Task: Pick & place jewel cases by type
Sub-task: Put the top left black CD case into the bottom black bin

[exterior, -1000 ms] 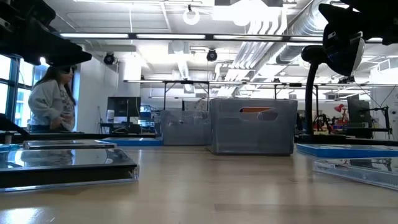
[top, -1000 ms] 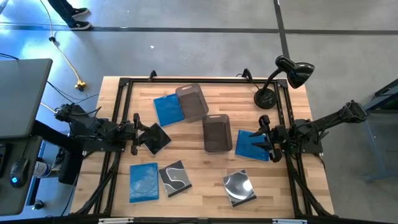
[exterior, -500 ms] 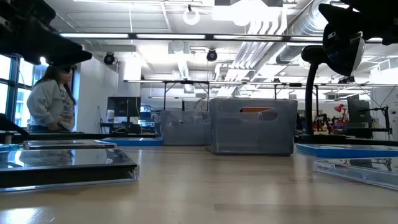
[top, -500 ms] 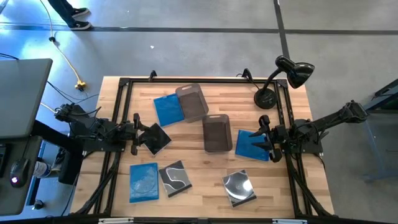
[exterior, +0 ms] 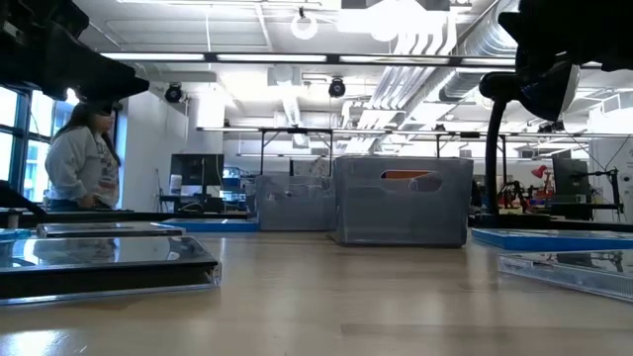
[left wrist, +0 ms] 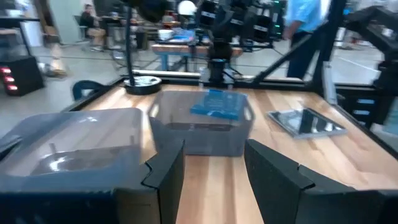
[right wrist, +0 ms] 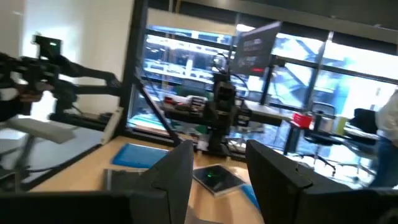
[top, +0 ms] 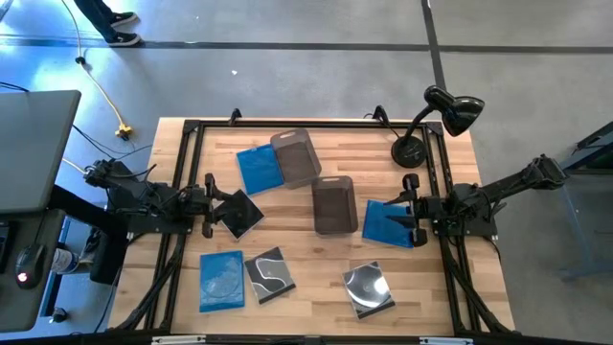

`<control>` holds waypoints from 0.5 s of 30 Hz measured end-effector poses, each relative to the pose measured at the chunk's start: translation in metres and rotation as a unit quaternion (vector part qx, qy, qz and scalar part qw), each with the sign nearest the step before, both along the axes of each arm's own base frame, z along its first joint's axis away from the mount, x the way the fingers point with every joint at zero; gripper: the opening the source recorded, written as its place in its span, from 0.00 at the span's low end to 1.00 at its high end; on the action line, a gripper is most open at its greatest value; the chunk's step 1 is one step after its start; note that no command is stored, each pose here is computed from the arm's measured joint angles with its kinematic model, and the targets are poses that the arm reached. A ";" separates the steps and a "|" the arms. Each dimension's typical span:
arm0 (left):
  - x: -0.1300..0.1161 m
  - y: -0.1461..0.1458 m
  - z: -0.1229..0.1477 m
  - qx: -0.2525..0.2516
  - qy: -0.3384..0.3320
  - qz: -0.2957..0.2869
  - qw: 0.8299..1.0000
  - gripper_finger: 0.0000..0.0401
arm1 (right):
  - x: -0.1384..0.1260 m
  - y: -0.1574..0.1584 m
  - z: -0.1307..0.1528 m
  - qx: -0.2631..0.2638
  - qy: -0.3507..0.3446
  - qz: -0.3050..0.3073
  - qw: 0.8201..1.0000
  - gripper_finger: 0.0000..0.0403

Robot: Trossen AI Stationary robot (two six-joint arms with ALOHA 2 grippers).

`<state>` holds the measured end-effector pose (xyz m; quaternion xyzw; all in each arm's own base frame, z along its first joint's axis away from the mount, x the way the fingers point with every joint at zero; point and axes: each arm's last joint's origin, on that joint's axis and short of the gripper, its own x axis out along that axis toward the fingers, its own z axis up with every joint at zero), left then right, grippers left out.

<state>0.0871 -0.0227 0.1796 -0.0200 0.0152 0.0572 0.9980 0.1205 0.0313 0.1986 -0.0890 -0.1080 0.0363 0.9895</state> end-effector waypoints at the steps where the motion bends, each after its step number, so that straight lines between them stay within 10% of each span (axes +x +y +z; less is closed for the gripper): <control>1: 0.000 0.000 0.000 0.000 0.000 0.003 1.000 0.41 | 0.000 0.000 0.000 0.003 0.001 -0.005 1.000 0.36; 15: -0.006 0.008 0.014 -0.105 0.015 0.102 0.989 0.38 | -0.007 0.000 0.020 0.071 -0.104 0.050 0.991 0.36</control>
